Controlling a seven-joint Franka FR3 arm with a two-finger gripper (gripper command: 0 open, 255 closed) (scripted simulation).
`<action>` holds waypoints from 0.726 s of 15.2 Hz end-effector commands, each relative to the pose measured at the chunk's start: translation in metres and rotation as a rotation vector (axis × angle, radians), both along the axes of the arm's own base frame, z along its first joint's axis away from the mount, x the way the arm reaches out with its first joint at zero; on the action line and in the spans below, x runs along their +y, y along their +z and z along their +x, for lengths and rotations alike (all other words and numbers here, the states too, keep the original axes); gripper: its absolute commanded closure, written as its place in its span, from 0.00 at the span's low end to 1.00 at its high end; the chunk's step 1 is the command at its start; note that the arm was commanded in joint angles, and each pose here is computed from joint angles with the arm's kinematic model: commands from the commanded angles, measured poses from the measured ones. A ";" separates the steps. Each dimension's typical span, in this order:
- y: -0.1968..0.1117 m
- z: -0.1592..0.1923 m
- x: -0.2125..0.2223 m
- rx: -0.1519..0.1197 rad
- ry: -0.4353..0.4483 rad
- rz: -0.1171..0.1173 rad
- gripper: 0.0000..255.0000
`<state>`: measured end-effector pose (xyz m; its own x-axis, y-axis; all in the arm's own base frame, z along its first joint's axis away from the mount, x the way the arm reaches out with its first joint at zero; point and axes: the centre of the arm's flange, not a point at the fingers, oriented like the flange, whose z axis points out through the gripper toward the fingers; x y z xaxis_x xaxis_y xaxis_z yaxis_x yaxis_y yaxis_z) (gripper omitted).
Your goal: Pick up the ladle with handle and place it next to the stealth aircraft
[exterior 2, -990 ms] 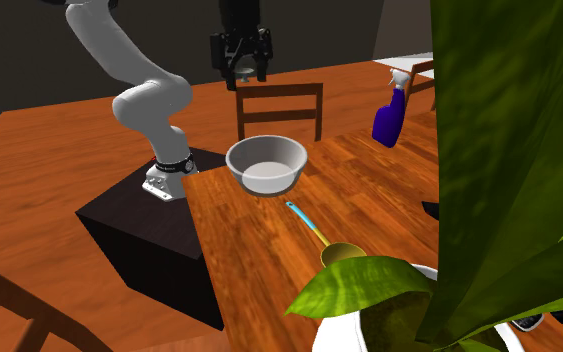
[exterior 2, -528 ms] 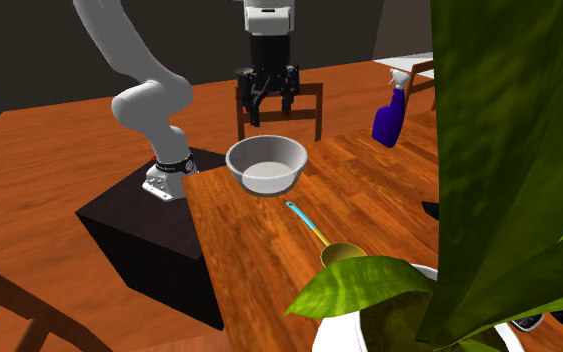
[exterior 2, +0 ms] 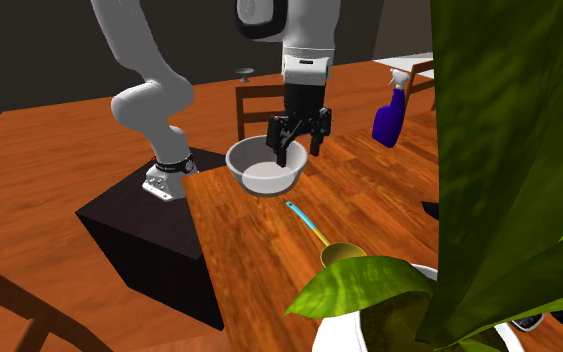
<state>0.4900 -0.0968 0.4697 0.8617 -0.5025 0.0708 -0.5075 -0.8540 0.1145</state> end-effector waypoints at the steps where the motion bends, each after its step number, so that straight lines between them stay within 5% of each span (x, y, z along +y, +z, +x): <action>1: -0.018 0.018 -0.012 0.004 -0.036 -0.010 0.00; 11: -0.099 0.101 -0.073 0.028 -0.205 -0.055 0.00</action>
